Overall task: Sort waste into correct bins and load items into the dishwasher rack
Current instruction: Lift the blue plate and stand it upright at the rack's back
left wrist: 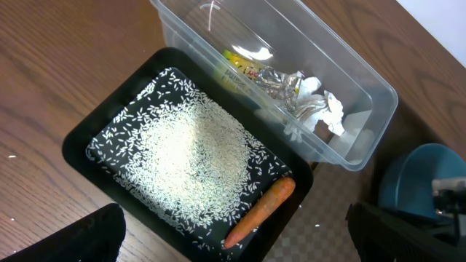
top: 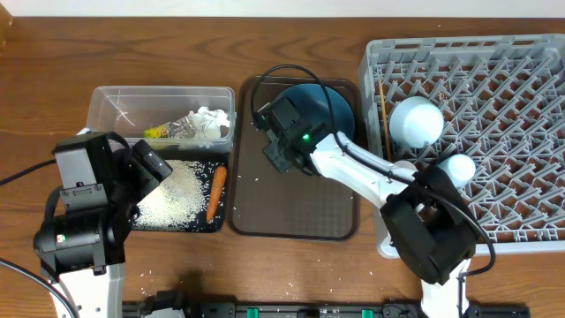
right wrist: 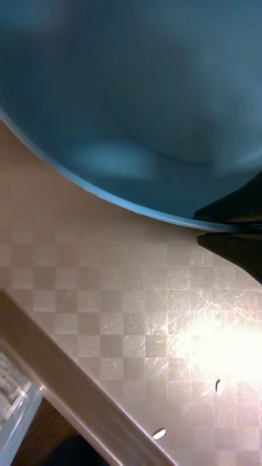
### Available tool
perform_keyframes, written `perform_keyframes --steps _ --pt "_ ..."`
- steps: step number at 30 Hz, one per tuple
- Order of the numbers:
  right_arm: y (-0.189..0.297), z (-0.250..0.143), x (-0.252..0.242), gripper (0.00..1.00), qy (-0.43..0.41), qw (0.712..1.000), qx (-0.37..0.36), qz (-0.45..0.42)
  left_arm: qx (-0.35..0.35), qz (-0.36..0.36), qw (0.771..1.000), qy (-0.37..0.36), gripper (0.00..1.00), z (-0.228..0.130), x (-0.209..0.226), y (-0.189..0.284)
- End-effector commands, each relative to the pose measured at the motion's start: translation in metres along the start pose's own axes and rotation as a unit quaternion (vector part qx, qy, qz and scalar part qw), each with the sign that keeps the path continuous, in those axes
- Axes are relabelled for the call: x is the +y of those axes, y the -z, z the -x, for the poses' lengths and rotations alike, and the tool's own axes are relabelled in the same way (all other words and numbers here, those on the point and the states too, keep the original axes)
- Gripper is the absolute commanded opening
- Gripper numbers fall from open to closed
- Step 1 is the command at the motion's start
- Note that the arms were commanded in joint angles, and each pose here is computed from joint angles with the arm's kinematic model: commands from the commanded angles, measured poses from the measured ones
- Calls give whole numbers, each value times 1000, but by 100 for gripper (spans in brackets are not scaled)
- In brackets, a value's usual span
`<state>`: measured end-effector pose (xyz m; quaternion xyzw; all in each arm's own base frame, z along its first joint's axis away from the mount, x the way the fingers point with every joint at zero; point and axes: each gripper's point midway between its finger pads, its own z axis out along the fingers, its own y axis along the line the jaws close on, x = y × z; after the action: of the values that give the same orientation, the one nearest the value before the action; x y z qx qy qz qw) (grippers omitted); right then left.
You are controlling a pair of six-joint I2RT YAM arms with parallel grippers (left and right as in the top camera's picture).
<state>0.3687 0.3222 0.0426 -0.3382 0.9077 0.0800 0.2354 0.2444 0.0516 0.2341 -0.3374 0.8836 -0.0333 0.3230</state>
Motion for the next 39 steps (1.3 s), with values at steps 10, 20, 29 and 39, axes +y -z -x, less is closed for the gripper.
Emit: perform_keyframes --steps 10,20,29,39 --pt "219 69 -44 1 -59 972 -208 95 -2 1 1000 3 99 1 1 1" --pt "322 16 -191 1 -170 905 -332 204 -2 1 1000 3 99 1 1 1" --pt "336 -40 -276 1 -187 831 -420 315 -2 1 1000 3 100 1 1 1" --pt "265 -73 -321 1 -267 811 -396 339 -2 1 1000 3 99 1 1 1"
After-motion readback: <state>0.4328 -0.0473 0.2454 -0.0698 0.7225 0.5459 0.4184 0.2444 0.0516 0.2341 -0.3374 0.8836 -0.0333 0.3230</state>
